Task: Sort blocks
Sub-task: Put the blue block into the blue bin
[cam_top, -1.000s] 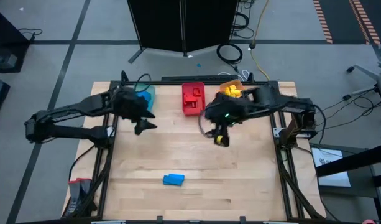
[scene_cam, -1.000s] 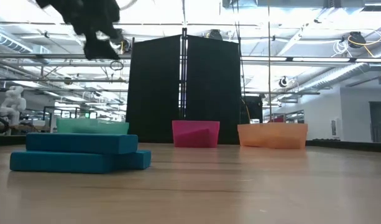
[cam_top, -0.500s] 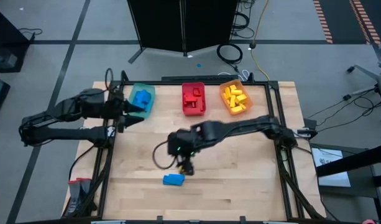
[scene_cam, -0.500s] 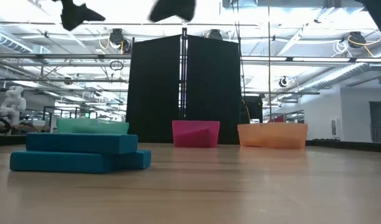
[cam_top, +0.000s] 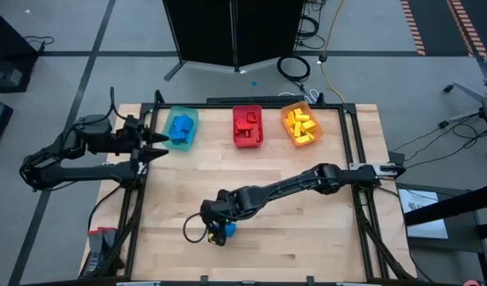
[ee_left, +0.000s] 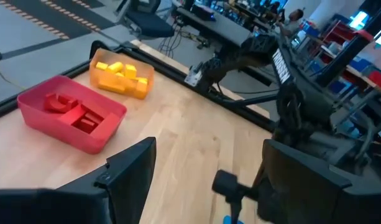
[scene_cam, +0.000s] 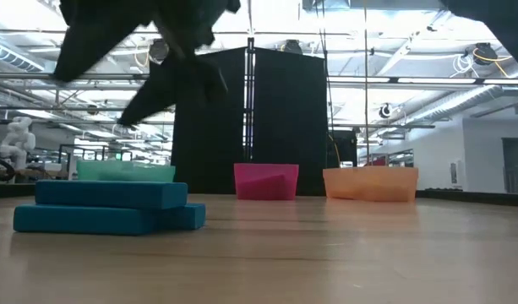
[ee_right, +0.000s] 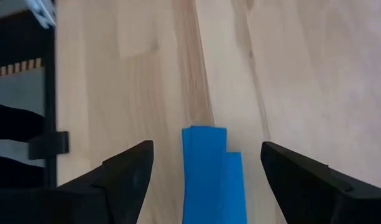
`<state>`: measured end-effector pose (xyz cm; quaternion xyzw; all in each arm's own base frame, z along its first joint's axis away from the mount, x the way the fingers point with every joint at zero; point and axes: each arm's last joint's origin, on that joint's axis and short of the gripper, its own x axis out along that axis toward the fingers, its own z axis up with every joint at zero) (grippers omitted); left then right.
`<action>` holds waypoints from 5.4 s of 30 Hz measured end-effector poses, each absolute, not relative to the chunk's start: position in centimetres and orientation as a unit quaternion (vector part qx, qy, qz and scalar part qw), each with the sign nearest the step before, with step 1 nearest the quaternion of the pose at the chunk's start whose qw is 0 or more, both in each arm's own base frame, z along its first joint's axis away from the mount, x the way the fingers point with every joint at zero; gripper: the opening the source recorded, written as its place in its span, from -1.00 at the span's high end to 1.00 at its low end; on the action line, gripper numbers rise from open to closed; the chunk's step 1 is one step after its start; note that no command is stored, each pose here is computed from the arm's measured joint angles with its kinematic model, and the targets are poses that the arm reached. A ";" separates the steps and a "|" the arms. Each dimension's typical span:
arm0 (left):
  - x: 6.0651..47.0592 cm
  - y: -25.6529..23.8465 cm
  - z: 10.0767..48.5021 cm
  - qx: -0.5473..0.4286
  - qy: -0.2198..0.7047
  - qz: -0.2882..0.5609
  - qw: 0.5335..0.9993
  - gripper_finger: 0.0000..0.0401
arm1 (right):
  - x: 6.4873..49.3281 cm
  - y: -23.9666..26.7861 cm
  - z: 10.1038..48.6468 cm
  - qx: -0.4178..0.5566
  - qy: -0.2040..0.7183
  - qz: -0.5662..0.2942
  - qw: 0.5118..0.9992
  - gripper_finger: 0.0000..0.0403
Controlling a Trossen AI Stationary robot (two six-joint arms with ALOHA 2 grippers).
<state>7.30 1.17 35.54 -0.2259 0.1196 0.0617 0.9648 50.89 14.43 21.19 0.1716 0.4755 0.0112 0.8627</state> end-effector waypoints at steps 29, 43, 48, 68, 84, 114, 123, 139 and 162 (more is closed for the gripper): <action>5.7 0.8 34.1 -0.231 0.184 0.072 0.953 -0.48 | 50.5 16.5 16.3 0.169 0.520 -0.067 0.835 -0.33; 5.7 0.8 34.1 -0.231 0.183 0.072 0.953 -0.48 | 49.9 18.0 16.2 0.156 0.529 -0.058 0.832 -0.33; 5.7 0.8 34.1 -0.231 0.183 0.072 0.953 -0.48 | 49.3 18.0 15.9 0.145 0.551 -0.068 0.819 -0.21; 5.7 0.8 34.1 -0.231 0.183 0.072 0.953 -0.48 | 49.2 17.7 16.0 0.152 0.546 -0.103 0.818 0.48; 5.4 1.3 32.8 -0.234 0.223 0.183 0.928 -0.48 | 49.8 14.0 25.0 0.145 0.405 -0.179 0.885 0.48; 12.1 2.4 38.4 -0.233 -0.051 0.064 0.969 -0.48 | 46.9 3.6 41.6 0.072 0.089 -0.319 0.941 0.48; 14.7 3.0 38.8 -0.232 -0.079 0.058 0.968 -0.48 | 46.9 3.6 41.5 0.071 0.090 -0.319 0.941 0.48; 16.5 3.6 37.9 -0.238 -0.057 0.097 0.965 -0.04 | 46.9 3.5 41.5 0.067 0.090 -0.330 0.937 0.48; 15.7 3.9 37.9 -0.215 -0.069 0.183 0.957 0.69 | 46.7 2.1 41.6 0.015 0.113 -0.335 0.935 0.54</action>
